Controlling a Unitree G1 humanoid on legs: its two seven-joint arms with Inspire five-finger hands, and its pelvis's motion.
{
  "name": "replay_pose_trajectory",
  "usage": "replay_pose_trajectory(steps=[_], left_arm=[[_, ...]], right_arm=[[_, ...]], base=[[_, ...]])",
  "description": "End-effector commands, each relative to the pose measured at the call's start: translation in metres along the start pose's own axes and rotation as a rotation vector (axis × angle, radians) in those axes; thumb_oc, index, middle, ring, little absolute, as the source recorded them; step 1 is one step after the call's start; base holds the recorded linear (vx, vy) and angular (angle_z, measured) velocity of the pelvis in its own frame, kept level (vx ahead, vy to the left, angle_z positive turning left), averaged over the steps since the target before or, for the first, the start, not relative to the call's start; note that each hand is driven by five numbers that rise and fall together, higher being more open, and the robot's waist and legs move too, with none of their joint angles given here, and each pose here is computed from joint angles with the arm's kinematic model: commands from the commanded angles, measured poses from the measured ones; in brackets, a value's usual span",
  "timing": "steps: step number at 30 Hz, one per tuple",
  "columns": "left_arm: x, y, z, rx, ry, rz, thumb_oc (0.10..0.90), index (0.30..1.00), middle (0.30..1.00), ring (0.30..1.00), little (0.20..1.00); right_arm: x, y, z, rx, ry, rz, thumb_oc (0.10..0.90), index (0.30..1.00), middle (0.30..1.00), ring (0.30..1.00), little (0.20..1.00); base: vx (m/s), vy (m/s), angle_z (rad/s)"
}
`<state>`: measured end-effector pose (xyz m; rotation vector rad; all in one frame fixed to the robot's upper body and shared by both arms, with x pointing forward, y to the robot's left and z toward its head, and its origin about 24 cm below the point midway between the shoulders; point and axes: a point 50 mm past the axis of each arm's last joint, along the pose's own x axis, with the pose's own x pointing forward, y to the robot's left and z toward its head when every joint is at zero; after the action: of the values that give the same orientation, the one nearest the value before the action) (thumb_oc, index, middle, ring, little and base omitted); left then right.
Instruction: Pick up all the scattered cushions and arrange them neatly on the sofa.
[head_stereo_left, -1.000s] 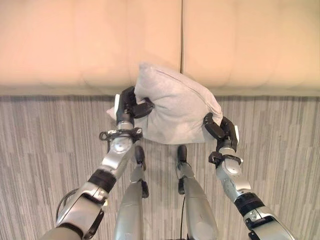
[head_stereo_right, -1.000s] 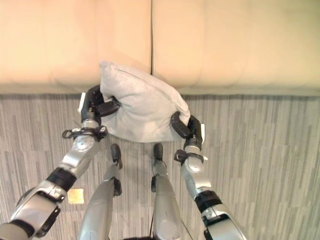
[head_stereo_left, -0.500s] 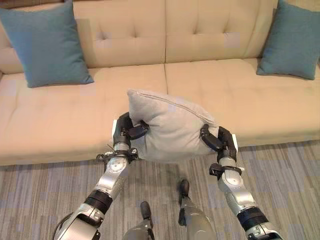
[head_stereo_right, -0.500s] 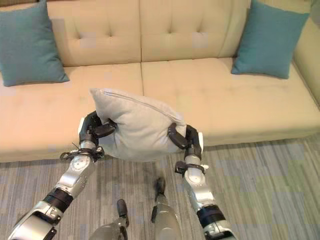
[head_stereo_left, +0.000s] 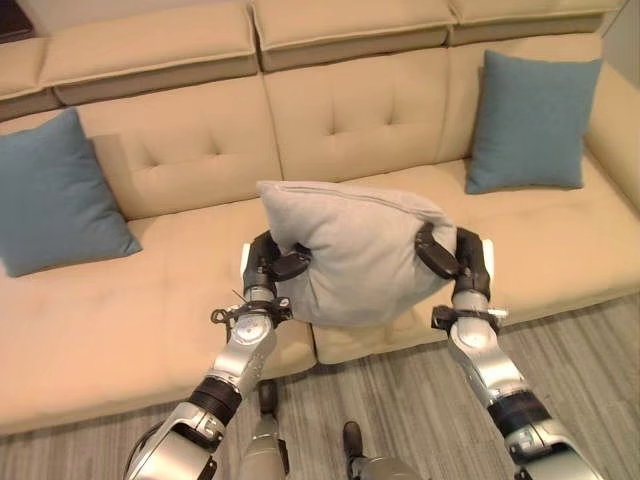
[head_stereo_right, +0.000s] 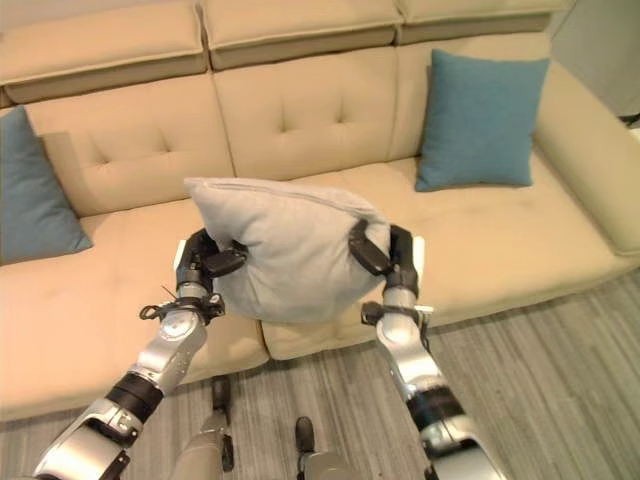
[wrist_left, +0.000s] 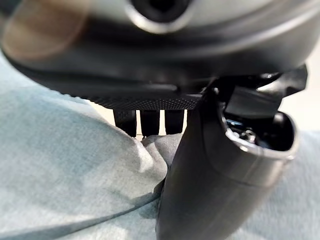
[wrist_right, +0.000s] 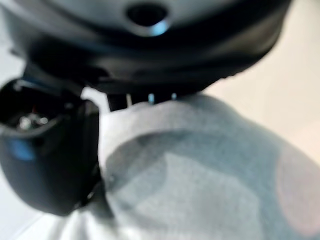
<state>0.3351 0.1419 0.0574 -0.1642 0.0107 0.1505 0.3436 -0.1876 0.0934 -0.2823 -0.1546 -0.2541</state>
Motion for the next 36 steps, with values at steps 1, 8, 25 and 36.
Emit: replay_pose_trajectory(steps=[1,8,25,36], left_arm=[[0.005,-0.109,0.114,-0.218,-0.431,-0.332,0.400,0.300,0.300,0.300,0.300],[0.033,-0.120,0.187,-0.274,-0.531,-0.265,0.400,0.300,0.300,0.300,0.300],[0.039,-0.059,0.367,0.050,-0.871,-0.002,0.400,0.300,0.300,0.300,0.300],[0.038,-0.059,0.356,0.005,-0.880,-0.042,0.400,0.300,0.300,0.300,0.300]], right_arm=[[0.034,0.058,0.146,0.110,-0.481,0.142,0.400,0.300,0.300,0.300,0.300],[0.069,0.049,0.246,0.035,-0.608,0.043,0.400,0.300,0.300,0.300,0.300],[0.083,-0.023,0.345,0.054,-0.674,-0.187,0.400,0.300,0.300,0.300,0.300],[0.081,-0.009,0.328,0.040,-0.689,-0.109,0.400,0.300,0.300,0.300,0.300]], base=[[-0.05,0.135,-0.54],[-0.10,0.100,-0.02],[0.03,0.083,0.10],[0.25,0.081,-0.16]])
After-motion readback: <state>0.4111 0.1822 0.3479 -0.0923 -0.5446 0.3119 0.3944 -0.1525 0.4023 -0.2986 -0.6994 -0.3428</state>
